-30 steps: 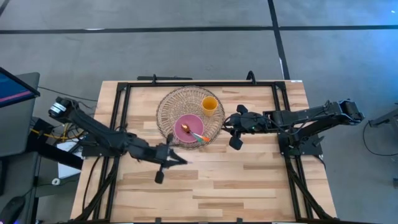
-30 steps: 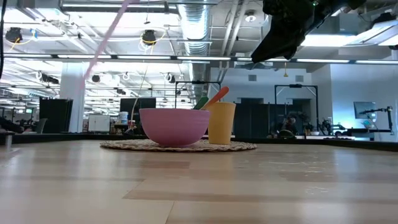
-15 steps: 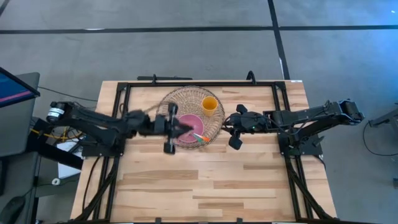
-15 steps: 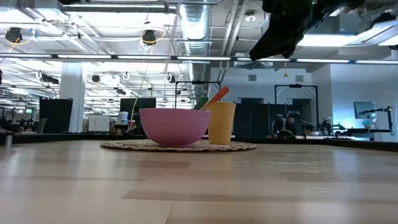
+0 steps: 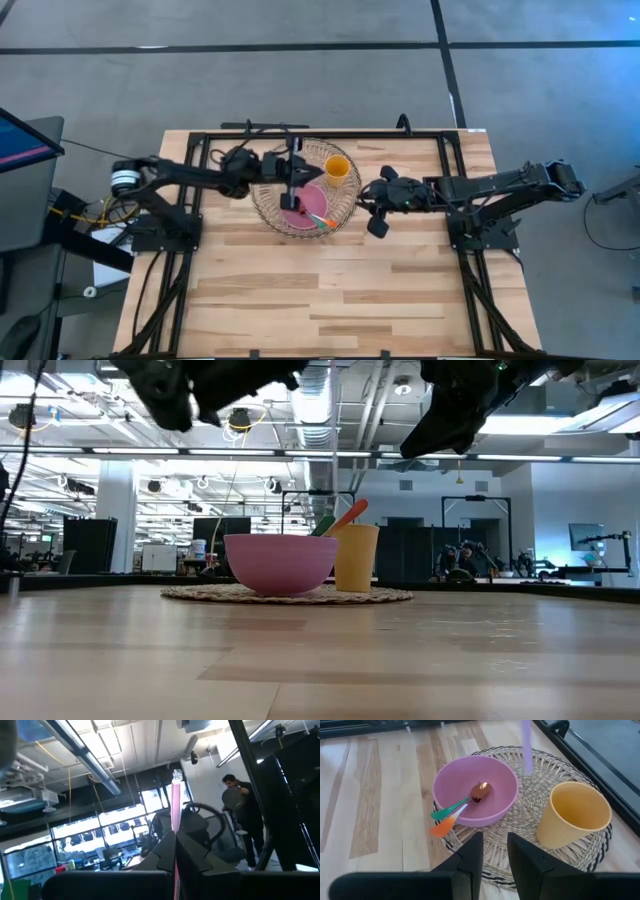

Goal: Pick & Place Utensil
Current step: Put the pink straw into the yellow cup

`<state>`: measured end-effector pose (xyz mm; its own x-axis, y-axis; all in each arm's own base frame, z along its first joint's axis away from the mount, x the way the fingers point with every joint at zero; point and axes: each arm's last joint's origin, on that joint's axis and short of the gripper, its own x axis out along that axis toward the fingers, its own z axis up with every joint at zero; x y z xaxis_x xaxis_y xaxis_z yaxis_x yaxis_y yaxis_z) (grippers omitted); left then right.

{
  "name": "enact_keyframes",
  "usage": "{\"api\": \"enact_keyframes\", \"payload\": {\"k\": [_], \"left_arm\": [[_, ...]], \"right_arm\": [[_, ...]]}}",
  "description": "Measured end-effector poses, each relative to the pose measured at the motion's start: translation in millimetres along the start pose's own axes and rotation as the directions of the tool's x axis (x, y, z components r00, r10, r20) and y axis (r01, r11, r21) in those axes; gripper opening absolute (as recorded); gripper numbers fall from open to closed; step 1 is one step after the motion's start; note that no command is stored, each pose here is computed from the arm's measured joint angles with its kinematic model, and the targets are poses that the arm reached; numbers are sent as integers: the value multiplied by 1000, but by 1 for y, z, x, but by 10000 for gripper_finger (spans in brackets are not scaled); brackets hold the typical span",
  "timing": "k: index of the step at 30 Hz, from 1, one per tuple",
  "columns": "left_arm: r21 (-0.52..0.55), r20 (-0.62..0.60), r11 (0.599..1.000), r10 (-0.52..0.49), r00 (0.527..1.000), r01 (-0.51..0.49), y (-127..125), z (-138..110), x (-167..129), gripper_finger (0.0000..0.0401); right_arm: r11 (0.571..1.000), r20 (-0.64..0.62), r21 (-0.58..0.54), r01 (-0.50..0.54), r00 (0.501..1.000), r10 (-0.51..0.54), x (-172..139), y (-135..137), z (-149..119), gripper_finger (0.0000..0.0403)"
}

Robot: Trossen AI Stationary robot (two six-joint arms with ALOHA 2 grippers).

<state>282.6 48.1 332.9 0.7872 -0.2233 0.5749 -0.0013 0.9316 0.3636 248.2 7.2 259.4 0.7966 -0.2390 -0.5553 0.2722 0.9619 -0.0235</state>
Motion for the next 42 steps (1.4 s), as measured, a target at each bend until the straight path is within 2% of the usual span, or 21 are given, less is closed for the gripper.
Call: {"api": "enact_keyframes", "payload": {"k": [2, 8, 14, 22, 25, 30, 34, 42], "left_arm": [[13, 0, 1000, -18, 1000, 18, 7, -8, 6, 7], [38, -41, 999, 23, 999, -21, 30, -34, 15, 8], [18, -138, 998, 65, 988, -63, 46, -69, 4, 8], [-140, -238, 979, 114, 965, -150, 64, -102, -14, 10], [-158, -276, 974, 115, 954, -164, 64, -112, -18, 16], [-164, -308, 972, 112, 945, -168, 62, -124, -21, 27], [-104, -325, 983, 111, 939, -152, 61, -129, -23, 41], [-112, -340, 982, 106, 934, -152, 60, -130, -23, 99]], "right_arm": [[1000, 0, 4, 6, 1000, -6, 0, -2, 0, 82], [1000, -1, 12, 18, 1000, -18, 1, -5, 1, 82], [1000, -1, 12, 18, 1000, -18, 1, -5, 1, 82], [1000, -3, 11, 18, 1000, -18, 1, -5, 1, 82], [1000, -3, 11, 18, 1000, -18, 1, -5, 1, 82], [1000, -2, 11, 18, 1000, -18, 1, -5, 1, 82], [1000, -3, 11, 17, 1000, -17, 1, -5, 0, 82], [1000, -3, 11, 17, 1000, -17, 1, -5, 0, 82]]}}
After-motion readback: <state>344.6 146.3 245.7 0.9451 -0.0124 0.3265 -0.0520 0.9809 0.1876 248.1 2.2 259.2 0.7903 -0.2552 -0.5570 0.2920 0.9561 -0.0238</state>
